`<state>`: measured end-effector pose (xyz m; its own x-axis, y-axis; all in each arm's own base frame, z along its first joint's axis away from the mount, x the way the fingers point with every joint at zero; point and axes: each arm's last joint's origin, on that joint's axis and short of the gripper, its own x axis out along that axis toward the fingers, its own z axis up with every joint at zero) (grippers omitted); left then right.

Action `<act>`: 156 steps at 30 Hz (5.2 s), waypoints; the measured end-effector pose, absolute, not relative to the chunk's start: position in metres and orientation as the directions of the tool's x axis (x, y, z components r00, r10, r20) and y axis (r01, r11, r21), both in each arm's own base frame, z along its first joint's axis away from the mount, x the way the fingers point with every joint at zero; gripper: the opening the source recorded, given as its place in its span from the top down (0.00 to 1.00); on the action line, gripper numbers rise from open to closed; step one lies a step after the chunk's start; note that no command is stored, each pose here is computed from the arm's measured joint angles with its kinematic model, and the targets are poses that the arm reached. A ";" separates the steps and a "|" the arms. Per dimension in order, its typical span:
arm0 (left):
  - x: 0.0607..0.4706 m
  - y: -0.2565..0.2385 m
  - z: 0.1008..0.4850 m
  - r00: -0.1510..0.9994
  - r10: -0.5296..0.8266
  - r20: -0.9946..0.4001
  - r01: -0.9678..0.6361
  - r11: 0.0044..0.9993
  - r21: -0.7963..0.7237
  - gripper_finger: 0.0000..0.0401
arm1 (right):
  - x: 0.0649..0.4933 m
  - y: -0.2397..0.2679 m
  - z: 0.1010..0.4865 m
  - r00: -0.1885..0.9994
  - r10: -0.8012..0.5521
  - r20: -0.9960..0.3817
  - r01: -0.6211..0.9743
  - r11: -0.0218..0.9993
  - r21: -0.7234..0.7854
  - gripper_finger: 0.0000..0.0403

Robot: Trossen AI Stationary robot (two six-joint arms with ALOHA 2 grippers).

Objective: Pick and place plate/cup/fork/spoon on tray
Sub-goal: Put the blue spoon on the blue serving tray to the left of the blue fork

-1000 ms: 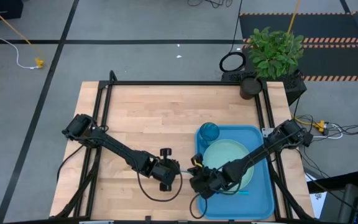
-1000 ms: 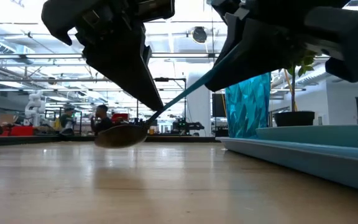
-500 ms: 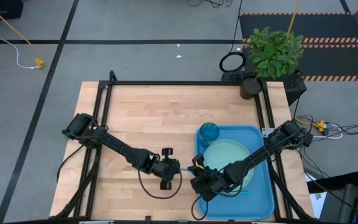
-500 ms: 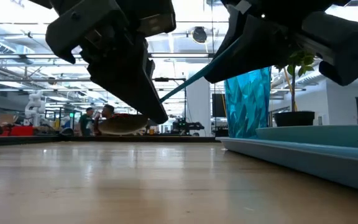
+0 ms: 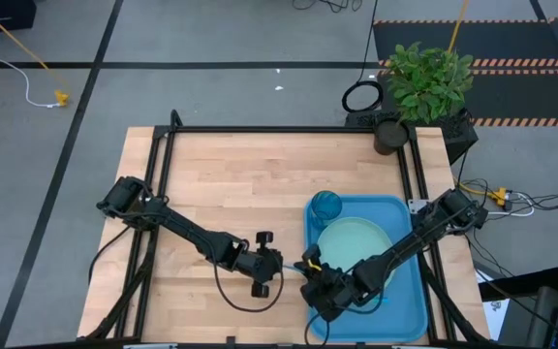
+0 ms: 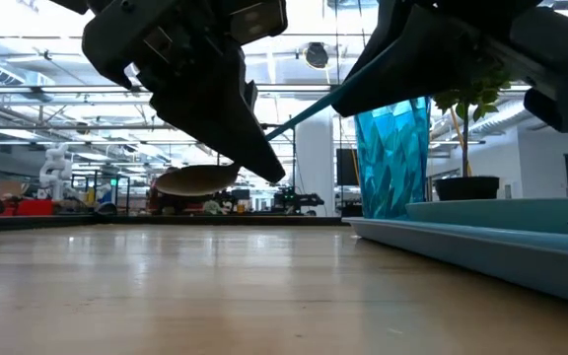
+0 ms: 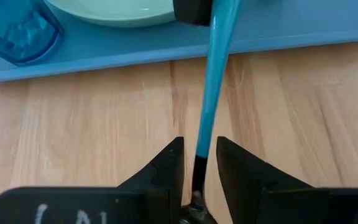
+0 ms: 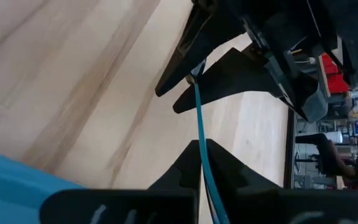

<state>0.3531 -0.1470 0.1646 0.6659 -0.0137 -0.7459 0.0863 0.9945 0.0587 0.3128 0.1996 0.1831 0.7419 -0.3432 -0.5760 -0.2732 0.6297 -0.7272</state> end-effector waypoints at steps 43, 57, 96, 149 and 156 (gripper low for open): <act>0.364 -0.139 0.170 0.711 -0.097 -0.696 0.143 0.990 0.007 0.98 | 0.300 0.211 0.177 0.783 -0.401 -0.475 -0.231 0.522 -0.821 0.94; 0.360 -0.136 0.168 0.712 0.102 -0.694 0.060 0.977 0.206 0.99 | 0.331 0.174 0.185 0.772 -0.258 -0.580 0.110 0.955 -0.277 0.62; 0.356 -0.149 0.171 0.749 0.207 -0.630 0.032 0.938 0.345 0.91 | 0.332 0.159 0.189 0.742 -0.223 -0.632 0.131 0.973 -0.191 0.90; 0.337 -0.095 0.127 0.532 0.038 -0.846 0.107 0.988 0.112 0.97 | 0.317 0.167 0.184 0.652 -0.011 -0.758 -0.008 1.000 -0.022 0.99; 0.336 -0.095 0.127 0.528 0.034 -0.849 0.014 0.999 0.048 0.88 | 0.317 0.167 0.185 0.655 -0.014 -0.756 -0.005 1.000 -0.023 0.99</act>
